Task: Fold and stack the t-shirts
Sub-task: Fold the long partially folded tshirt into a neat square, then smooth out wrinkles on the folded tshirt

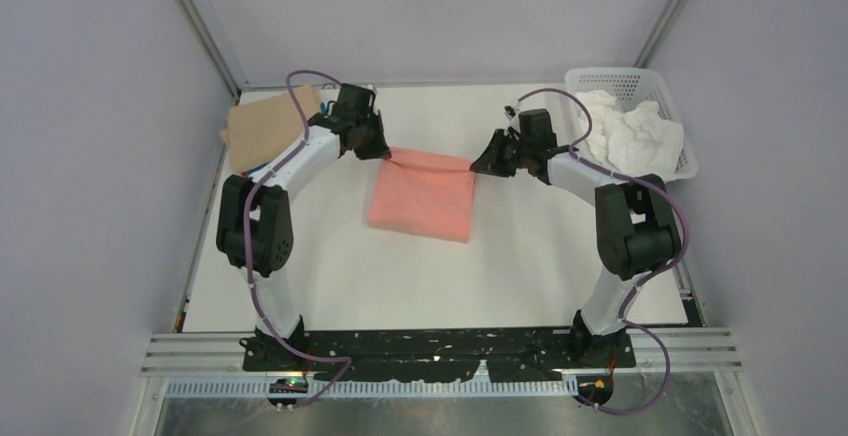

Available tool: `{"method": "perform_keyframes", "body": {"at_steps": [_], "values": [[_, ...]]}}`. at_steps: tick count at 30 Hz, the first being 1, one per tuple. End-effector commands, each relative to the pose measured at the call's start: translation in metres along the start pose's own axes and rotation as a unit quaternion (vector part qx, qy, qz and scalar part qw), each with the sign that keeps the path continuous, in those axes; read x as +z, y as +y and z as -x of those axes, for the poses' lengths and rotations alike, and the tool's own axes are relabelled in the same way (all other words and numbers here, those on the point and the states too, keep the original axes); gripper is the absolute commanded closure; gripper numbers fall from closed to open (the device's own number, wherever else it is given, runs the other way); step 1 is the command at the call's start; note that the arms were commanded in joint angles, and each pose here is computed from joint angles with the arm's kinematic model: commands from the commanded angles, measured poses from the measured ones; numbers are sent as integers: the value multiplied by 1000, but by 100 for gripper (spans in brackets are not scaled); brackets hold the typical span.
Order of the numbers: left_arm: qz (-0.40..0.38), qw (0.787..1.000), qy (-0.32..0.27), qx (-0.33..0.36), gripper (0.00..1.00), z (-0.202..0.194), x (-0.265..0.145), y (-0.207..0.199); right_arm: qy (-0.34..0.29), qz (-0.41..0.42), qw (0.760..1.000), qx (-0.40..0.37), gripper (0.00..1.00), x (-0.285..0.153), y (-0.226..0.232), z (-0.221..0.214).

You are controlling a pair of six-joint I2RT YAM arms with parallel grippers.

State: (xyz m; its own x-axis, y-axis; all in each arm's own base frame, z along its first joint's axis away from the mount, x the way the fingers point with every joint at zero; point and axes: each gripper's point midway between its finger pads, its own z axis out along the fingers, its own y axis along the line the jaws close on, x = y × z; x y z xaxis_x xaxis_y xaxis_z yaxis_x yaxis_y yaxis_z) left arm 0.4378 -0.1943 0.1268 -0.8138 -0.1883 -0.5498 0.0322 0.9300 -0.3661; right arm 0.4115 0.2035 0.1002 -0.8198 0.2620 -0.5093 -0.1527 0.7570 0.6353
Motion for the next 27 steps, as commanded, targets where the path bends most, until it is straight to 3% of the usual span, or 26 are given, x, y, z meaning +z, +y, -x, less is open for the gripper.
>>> {"method": "perform_keyframes", "body": {"at_steps": [1, 2, 3, 4, 5, 6, 7, 8, 9, 16, 19, 22, 27], "values": [[1, 1000, -16, 12, 100, 25, 1, 4, -56, -14, 998, -13, 94, 0, 1, 37], [-3, 1000, -9, 13, 91, 23, 4, 3, -57, -19, 998, -11, 91, 2, -2, 38], [-8, 1000, -3, 15, 75, 22, 5, 1, -61, -20, 998, -12, 87, 2, -1, 41], [-3, 1000, 2, 13, 51, 21, 6, 3, -59, -23, 998, -9, 71, 4, -3, 41], [3, 1000, 3, 9, 35, 22, 5, 4, -64, -21, 998, -10, 51, 3, 0, 47], [8, 1000, 5, 10, 29, 23, 2, 5, -59, -24, 998, -9, 9, 4, -1, 47], [8, 1000, 2, 9, 18, 24, -2, 4, -64, -20, 998, -13, 2, 1, 4, 54], [6, 1000, -3, 9, 3, 27, -7, 2, -62, -22, 998, -13, 3, -1, 6, 54], [-2, 1000, -7, 9, 1, 28, -13, -2, -70, -21, 997, -16, 4, -7, 11, 59], [-158, 987, 23, -6, 0, -8, -36, -52, -90, 31, 995, -10, 5, -25, 42, 40], [-185, 981, 53, -7, 0, -36, -33, -63, -78, 61, 995, -3, 5, -16, 54, 27], [-174, 982, 69, 1, 0, -57, -24, -61, -74, 90, 993, -3, 5, -2, 67, 30], [-74, 992, 105, 7, 0, -95, -3, -10, -42, 72, 996, 14, 5, 38, 51, 25]]}}
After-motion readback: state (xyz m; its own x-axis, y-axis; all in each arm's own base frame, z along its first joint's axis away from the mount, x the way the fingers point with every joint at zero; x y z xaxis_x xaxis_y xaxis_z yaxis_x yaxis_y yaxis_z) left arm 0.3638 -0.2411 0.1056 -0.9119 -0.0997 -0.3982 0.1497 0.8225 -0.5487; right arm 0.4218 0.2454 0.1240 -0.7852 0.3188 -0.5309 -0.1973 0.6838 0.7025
